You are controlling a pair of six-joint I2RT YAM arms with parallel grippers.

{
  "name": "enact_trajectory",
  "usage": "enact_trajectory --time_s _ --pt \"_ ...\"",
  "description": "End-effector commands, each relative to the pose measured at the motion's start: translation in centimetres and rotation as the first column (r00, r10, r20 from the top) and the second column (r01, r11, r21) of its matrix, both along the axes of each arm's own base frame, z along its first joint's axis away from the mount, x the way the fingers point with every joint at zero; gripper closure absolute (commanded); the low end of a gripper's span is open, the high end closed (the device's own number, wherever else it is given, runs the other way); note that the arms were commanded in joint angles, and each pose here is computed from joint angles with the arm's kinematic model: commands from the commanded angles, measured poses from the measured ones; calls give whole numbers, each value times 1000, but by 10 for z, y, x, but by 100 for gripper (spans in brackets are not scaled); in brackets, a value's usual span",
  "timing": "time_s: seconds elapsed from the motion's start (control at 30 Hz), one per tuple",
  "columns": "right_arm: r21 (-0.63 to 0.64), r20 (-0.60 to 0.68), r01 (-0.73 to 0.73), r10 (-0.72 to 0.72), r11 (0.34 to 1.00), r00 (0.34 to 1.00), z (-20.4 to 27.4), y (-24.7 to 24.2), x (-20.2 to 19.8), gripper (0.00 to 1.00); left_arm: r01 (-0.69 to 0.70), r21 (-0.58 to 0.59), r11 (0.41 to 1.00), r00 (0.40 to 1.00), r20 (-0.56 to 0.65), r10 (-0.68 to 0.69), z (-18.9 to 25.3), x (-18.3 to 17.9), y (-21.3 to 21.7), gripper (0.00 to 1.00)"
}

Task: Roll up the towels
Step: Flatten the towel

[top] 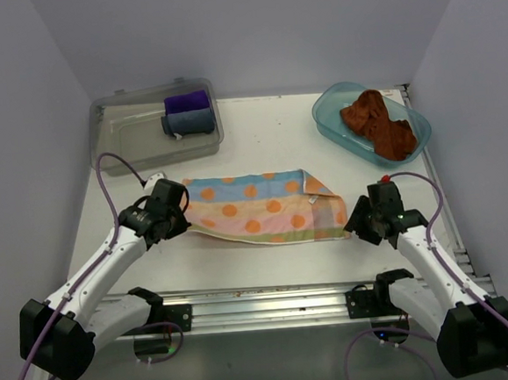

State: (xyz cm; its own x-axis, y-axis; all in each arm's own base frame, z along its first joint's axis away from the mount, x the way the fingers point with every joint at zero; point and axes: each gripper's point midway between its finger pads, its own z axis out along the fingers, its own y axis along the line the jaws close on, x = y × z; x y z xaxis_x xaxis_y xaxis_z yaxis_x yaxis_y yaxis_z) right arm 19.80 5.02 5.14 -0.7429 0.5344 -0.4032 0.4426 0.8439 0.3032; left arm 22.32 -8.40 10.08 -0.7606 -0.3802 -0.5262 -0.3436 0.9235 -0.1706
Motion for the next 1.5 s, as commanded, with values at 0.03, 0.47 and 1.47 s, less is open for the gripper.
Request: enact_trajectory --time_s 0.03,0.47,1.47 --pt "25 -30 10 -9 1000 999 -5 4 -11 41 9 11 1000 1000 2 -9 2 -2 4 100" --pt "-40 -75 -31 27 999 997 -28 17 4 40 27 -5 1000 1000 13 -27 3 2 -1 100" --pt "-210 -27 22 -28 978 999 -7 6 19 100 47 -10 999 998 41 -47 17 2 -1 100"
